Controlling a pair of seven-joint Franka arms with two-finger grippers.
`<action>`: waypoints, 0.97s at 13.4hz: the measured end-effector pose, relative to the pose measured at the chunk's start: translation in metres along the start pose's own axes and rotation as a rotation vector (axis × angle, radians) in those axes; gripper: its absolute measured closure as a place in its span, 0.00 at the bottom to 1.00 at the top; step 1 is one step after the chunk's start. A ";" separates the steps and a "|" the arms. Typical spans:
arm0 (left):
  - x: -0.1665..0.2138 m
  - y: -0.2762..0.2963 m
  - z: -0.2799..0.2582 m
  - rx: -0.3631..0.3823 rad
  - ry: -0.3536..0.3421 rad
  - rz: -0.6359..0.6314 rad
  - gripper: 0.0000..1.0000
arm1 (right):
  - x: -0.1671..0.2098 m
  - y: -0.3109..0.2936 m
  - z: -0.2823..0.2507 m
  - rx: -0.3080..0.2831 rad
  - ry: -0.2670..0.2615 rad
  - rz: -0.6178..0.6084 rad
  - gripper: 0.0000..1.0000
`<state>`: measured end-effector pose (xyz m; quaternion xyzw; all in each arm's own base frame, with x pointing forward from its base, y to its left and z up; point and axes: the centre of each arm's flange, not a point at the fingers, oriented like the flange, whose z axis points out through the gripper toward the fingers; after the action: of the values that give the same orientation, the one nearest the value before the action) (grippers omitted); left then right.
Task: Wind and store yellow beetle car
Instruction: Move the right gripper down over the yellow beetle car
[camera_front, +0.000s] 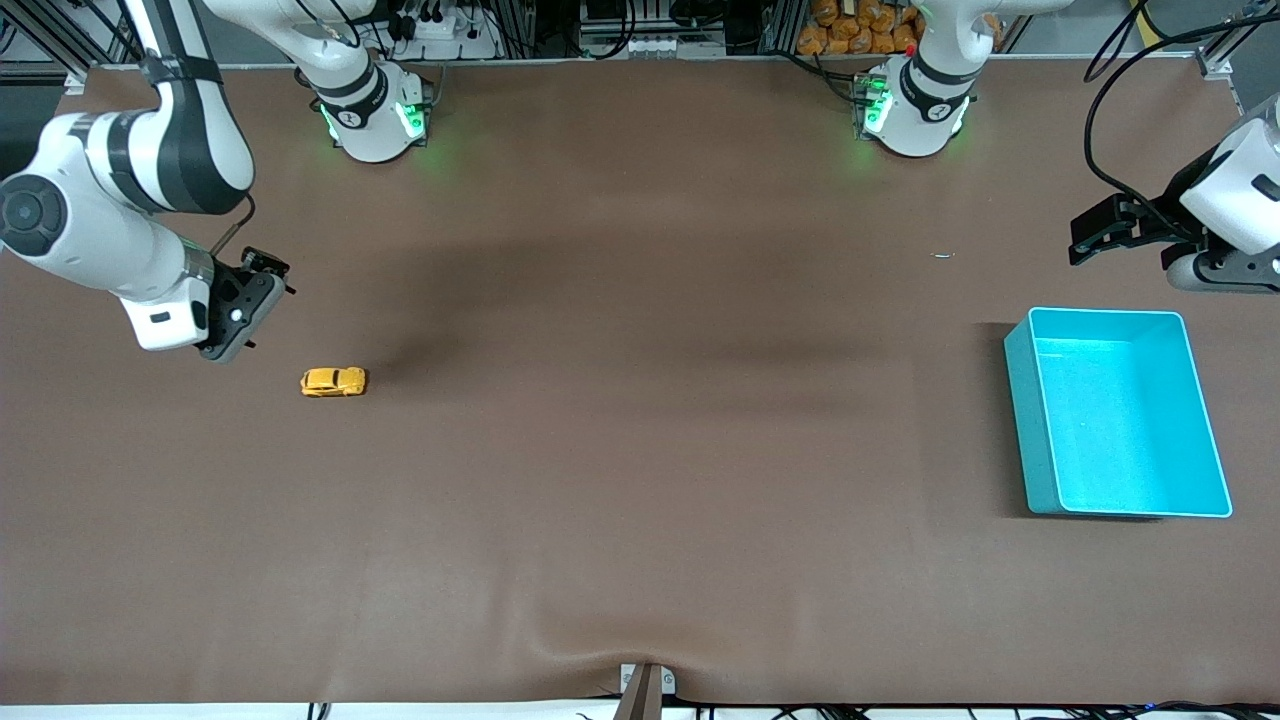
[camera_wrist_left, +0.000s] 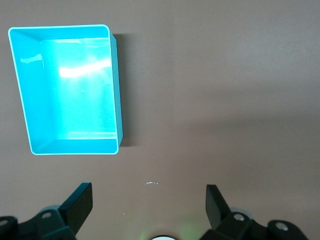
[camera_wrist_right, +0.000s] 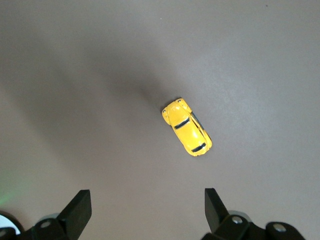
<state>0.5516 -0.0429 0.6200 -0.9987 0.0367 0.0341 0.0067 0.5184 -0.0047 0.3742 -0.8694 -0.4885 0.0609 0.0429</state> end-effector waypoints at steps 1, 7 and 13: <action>0.000 0.000 0.000 0.000 0.000 0.000 0.00 | 0.001 0.000 0.006 -0.001 -0.005 -0.031 0.00; 0.000 0.000 0.000 0.000 0.003 0.000 0.00 | 0.004 -0.008 0.032 -0.005 -0.039 -0.241 0.00; 0.001 -0.002 -0.001 0.000 0.010 -0.002 0.00 | 0.006 -0.018 0.076 -0.073 -0.015 -0.388 0.00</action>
<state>0.5528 -0.0412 0.6209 -0.9989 0.0357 0.0291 0.0064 0.4947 0.0110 0.3009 -0.7595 -0.6490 0.0401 0.0184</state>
